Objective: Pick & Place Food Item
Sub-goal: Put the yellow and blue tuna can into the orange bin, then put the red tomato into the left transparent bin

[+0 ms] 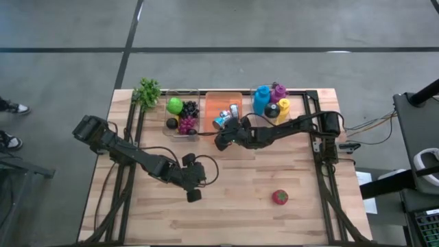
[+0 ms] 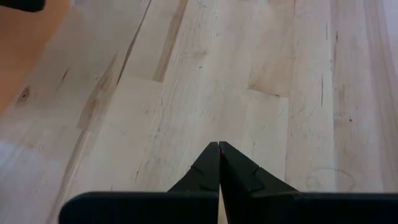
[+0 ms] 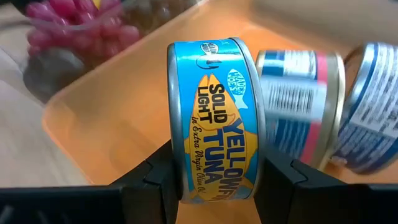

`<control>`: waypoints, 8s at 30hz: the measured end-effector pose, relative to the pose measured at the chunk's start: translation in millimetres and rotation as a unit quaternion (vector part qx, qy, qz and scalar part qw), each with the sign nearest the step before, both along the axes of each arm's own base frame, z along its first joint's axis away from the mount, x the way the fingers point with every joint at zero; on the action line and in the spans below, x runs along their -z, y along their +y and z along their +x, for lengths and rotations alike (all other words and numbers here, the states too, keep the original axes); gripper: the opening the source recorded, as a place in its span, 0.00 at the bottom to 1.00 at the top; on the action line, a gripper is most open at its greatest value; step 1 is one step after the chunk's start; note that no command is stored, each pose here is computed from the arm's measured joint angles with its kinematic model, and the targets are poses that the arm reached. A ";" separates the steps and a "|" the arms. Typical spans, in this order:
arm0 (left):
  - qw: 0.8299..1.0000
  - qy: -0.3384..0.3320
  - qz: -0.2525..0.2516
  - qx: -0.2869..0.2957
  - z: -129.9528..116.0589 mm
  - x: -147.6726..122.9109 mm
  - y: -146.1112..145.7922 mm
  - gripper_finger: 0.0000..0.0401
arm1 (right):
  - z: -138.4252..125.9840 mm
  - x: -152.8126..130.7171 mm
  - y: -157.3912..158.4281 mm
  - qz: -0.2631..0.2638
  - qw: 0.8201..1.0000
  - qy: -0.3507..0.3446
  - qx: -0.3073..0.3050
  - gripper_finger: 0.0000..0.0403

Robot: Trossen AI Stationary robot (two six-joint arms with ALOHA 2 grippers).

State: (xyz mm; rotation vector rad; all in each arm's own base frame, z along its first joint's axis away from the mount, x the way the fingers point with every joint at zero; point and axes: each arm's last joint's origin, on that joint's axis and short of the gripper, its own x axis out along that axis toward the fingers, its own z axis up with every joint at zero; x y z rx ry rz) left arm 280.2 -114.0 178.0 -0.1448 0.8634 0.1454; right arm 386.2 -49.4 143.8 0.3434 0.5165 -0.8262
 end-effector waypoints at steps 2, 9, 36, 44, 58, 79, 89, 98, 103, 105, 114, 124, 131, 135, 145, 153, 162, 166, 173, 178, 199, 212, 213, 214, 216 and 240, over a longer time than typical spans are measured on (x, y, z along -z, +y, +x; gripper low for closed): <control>1.000 0.000 0.000 0.000 0.0 0.0 0.0 0.01 | 0.1 0.3 -0.4 0.003 1.000 -0.003 0.002 0.35; 1.000 0.000 0.000 0.000 0.0 0.0 0.0 0.01 | 0.3 -0.8 -0.8 0.009 1.000 -0.008 0.000 0.36; 1.000 0.000 -0.002 -0.002 0.0 0.0 0.0 0.01 | 0.5 -1.4 -0.6 0.020 1.000 -0.019 0.006 0.57; 1.000 0.000 -0.002 -0.002 0.0 0.0 0.0 0.01 | 0.2 -3.0 -0.3 0.020 1.000 -0.020 0.006 0.60; 1.000 0.000 -0.001 -0.001 0.0 0.0 0.0 0.01 | -5.0 -32.4 1.2 0.001 0.999 -0.039 -0.010 0.62; 1.000 -0.002 -0.002 -0.002 0.3 -0.2 -0.1 0.01 | -29.5 -93.5 68.2 -0.057 0.991 -0.048 -0.109 0.56; 1.000 -0.004 -0.003 -0.002 0.5 -0.4 -0.2 0.01 | -54.7 -124.4 120.7 -0.068 0.975 -0.069 -0.198 0.40; 1.000 -0.004 -0.003 -0.002 0.5 -0.4 -0.2 0.01 | -96.9 -139.9 153.0 -0.061 0.962 -0.013 -0.266 0.21; 1.000 -0.004 -0.003 -0.002 0.6 -0.5 -0.2 0.01 | -126.8 -142.0 170.7 -0.018 0.953 0.027 -0.303 0.16; 1.000 -0.005 -0.004 -0.002 0.7 -0.6 -0.3 0.01 | -137.5 -140.5 177.1 -0.004 0.951 0.042 -0.306 0.14; 1.000 -0.005 -0.003 -0.001 0.7 -0.6 -0.3 0.02 | -166.3 -133.8 205.1 0.039 0.930 0.087 -0.355 0.13; 1.000 -0.009 -0.005 -0.001 1.3 -1.1 -0.6 0.02 | -179.9 -119.5 235.5 0.115 0.865 0.152 -0.465 0.13; 1.000 -0.013 -0.006 -0.001 1.9 -1.6 -0.8 0.02 | -180.2 -109.5 244.4 0.132 0.855 0.174 -0.470 0.13; 1.000 -0.014 -0.007 -0.001 2.1 -1.8 -0.9 0.02 | -177.9 -106.8 244.2 0.134 0.856 0.179 -0.466 0.15; 1.000 -0.014 -0.007 -0.001 2.1 -1.8 -0.9 0.02 | -177.3 -103.4 245.5 0.154 0.856 0.187 -0.457 0.36; 0.995 -0.055 0.021 0.078 7.2 -8.3 -8.8 0.02 | -183.1 -98.3 240.1 0.177 0.867 0.225 -0.408 0.54; 0.990 -0.077 0.014 0.118 9.6 -11.9 -13.7 0.02 | -186.0 -95.9 237.4 0.193 0.876 0.240 -0.371 0.67; 0.990 -0.077 0.013 0.118 9.6 -12.0 -13.8 0.02 | -186.6 -95.7 237.5 0.199 0.872 0.246 -0.373 0.73; 0.990 -0.077 0.012 0.117 9.6 -12.0 -13.8 0.02 | -189.3 -93.8 235.1 0.210 0.876 0.259 -0.349 0.84; 0.990 -0.077 0.012 0.117 9.6 -12.0 -13.8 0.02 | -197.9 -79.3 223.7 0.206 0.884 0.302 -0.290 0.89; 0.991 -0.077 0.007 0.111 9.6 -12.0 -13.8 0.02 | -191.7 -61.0 215.9 0.296 0.903 0.254 -0.179 0.89; 0.991 -0.075 0.006 0.110 9.5 -11.8 -13.6 0.02 | -192.2 -44.5 215.1 0.280 0.900 0.283 -0.178 0.89; 0.991 -0.075 0.006 0.110 9.4 -11.7 -13.5 0.02 | -191.2 -42.8 215.7 0.281 0.899 0.285 -0.178 0.89; 0.991 -0.075 0.006 0.110 9.4 -11.8 -13.6 0.02 | -190.5 -41.4 215.6 0.282 0.898 0.288 -0.176 0.89; 0.991 -0.075 0.006 0.110 9.4 -11.7 -13.5 0.02 | -189.8 -38.7 216.2 0.280 0.897 0.293 -0.174 0.89; 0.991 -0.075 0.006 0.110 9.4 -11.7 -13.5 0.02 | -181.3 -10.1 221.1 0.246 0.889 0.341 -0.179 0.89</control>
